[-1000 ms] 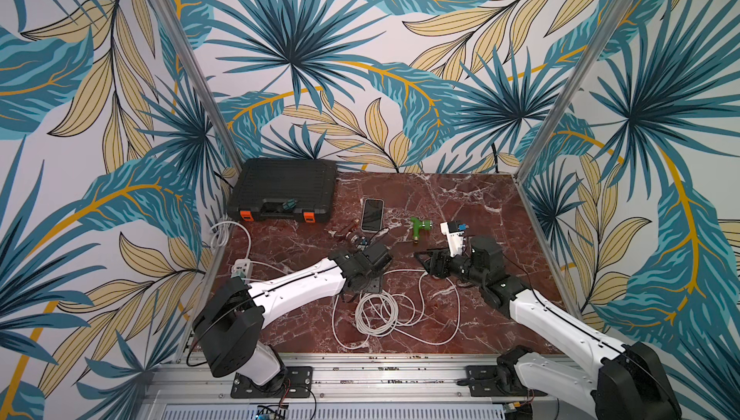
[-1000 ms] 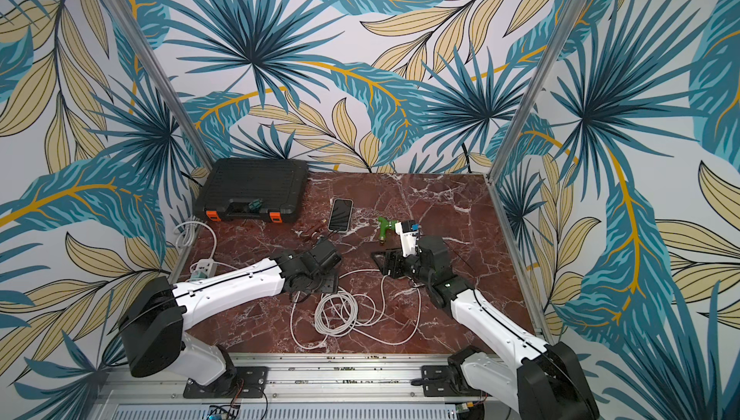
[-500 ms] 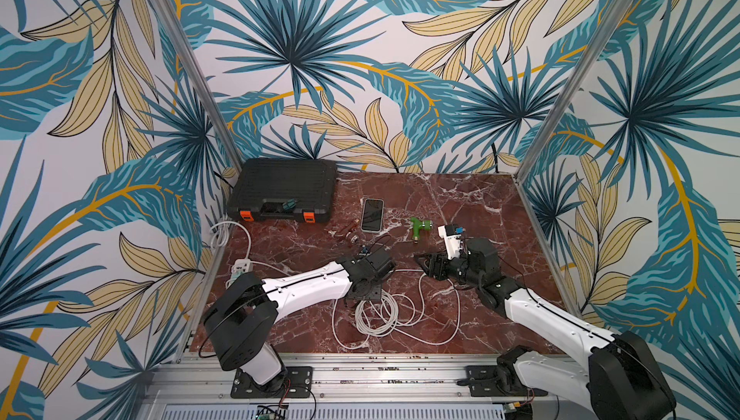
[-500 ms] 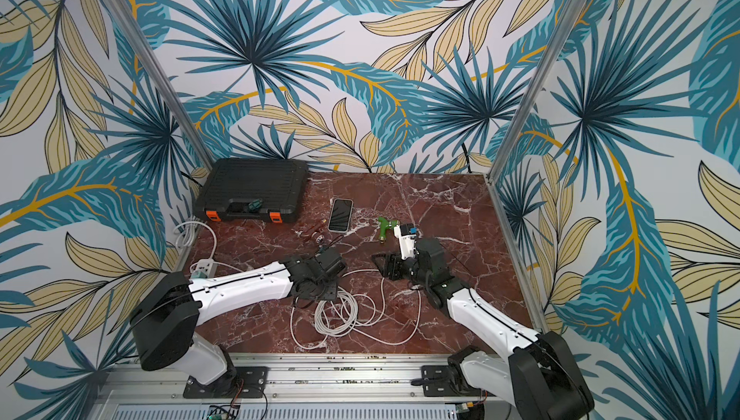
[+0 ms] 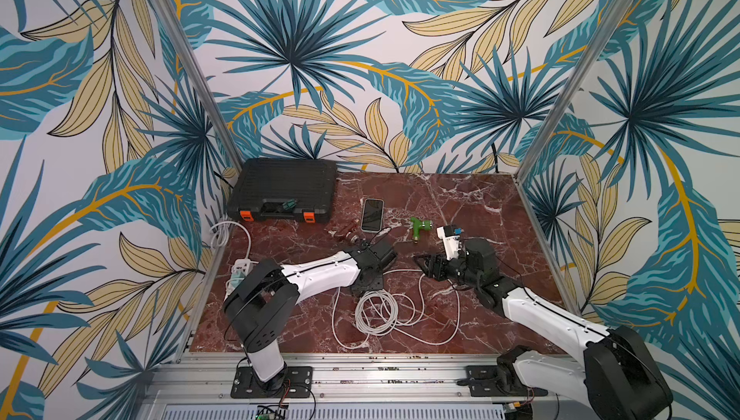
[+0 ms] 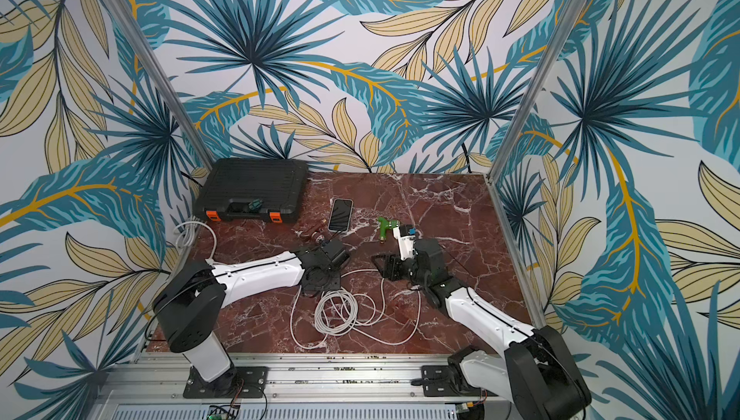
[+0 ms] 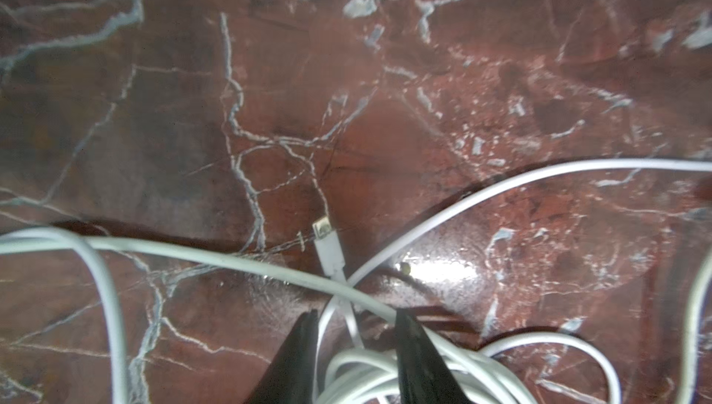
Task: Plug the charging cable into the phone
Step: Pick up the charging cable from the center of the board.
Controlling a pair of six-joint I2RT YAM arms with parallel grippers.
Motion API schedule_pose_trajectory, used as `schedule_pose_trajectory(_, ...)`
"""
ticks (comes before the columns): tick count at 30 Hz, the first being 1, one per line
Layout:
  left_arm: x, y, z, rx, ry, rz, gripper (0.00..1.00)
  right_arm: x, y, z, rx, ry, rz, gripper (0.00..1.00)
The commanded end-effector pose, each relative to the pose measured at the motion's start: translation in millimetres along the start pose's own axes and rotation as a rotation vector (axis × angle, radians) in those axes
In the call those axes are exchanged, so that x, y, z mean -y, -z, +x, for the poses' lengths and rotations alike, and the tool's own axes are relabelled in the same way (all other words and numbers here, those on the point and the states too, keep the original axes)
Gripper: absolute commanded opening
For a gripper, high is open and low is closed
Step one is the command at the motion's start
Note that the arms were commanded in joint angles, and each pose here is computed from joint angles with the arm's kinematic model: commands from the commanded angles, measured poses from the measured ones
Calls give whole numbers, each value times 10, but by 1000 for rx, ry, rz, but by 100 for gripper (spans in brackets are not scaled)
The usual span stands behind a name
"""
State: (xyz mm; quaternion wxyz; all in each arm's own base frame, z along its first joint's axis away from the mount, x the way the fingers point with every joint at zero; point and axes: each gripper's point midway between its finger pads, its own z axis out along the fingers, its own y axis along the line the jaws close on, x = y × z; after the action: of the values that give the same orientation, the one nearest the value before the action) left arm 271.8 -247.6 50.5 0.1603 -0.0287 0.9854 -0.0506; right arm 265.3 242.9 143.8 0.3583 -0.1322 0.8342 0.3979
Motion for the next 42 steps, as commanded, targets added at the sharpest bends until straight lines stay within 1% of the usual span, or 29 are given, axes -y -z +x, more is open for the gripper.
schedule_pose_trajectory(1,52,139,-171,44,-1,23,39,5,7,54,-1,-8,-7,59)
schedule_pose_trajectory(9,-82,-26,-174,15,23,-24,41,9,12,74,1,-16,-10,59)
schedule_pose_trajectory(19,-74,-256,-146,-25,19,-50,41,19,25,88,0,-15,-3,59)
schedule_pose_trajectory(25,-77,-319,-97,-43,20,-46,39,42,41,100,9,-14,7,59)
schedule_pose_trajectory(27,-56,-332,-94,-46,19,-38,35,42,42,94,10,-15,7,59)
schedule_pose_trajectory(32,6,-369,-123,-52,17,-17,16,53,38,108,6,-17,10,59)
schedule_pose_trajectory(34,21,-385,-157,-54,24,-2,7,55,43,115,4,-15,11,59)
schedule_pose_trajectory(36,24,-374,-263,-33,30,14,0,56,48,119,1,-11,15,59)
schedule_pose_trajectory(39,108,-236,-569,42,13,70,0,59,57,111,0,-3,21,59)
schedule_pose_trajectory(42,201,26,-951,164,-37,108,0,49,61,93,-1,1,23,59)
